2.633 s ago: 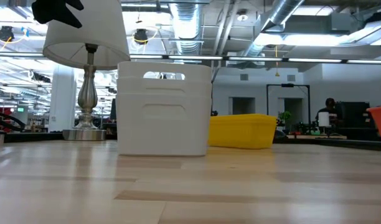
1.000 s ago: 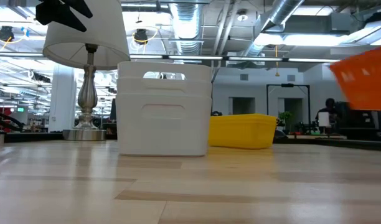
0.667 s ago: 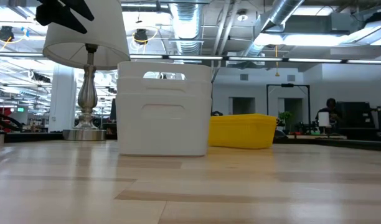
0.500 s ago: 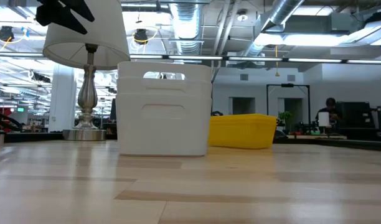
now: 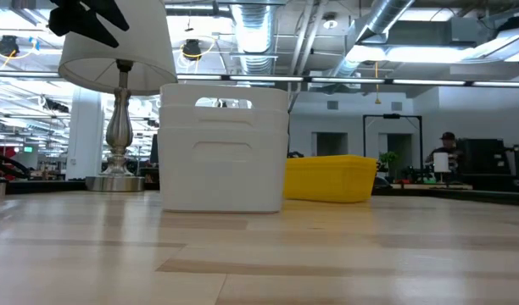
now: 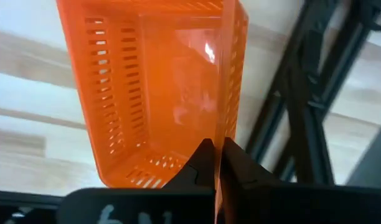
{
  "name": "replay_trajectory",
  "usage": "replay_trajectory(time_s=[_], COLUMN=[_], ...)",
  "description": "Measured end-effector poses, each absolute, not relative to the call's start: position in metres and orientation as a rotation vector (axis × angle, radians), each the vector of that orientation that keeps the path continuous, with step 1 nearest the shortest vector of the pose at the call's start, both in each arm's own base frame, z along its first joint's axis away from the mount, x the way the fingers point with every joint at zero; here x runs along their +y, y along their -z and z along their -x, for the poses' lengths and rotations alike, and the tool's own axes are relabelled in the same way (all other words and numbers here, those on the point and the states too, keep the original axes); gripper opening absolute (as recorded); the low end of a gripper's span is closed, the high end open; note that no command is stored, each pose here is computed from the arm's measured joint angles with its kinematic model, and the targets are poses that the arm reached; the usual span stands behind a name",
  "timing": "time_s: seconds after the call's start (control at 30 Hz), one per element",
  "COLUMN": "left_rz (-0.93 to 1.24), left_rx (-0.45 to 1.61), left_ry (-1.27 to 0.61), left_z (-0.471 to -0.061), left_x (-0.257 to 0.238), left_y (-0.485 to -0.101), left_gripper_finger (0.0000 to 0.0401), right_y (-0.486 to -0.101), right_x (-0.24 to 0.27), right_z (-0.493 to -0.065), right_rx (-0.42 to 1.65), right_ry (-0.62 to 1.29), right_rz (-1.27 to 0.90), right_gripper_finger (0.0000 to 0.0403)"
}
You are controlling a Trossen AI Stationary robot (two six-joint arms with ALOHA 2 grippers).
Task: Stack baskets by color
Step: Stack the middle orange bin on the right orange bin
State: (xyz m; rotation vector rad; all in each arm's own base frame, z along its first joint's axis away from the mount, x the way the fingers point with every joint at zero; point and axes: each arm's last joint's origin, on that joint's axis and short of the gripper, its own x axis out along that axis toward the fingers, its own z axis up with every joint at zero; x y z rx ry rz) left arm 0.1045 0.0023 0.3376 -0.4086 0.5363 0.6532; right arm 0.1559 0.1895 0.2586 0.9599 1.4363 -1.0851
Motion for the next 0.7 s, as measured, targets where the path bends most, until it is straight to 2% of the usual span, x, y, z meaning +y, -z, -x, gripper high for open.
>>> replay_trajectory(time_s=[0.43, 0.7], left_rz=[0.408, 0.384], left_rx=[0.537, 0.545], left_ry=[-0.653, -0.646], left_z=[-0.104, -0.104], left_x=[0.002, 0.002], left_y=[-0.337, -0.337], left_gripper_finger=[0.0249, 0.0249], right_y=[-0.258, -0.244], right_x=[0.178, 0.186], right_z=[-0.183, -0.199], right_rx=[1.226, 1.196], right_ry=[1.001, 0.985], right_rz=[-1.030, -1.044], right_gripper_finger=[0.0014, 0.0017])
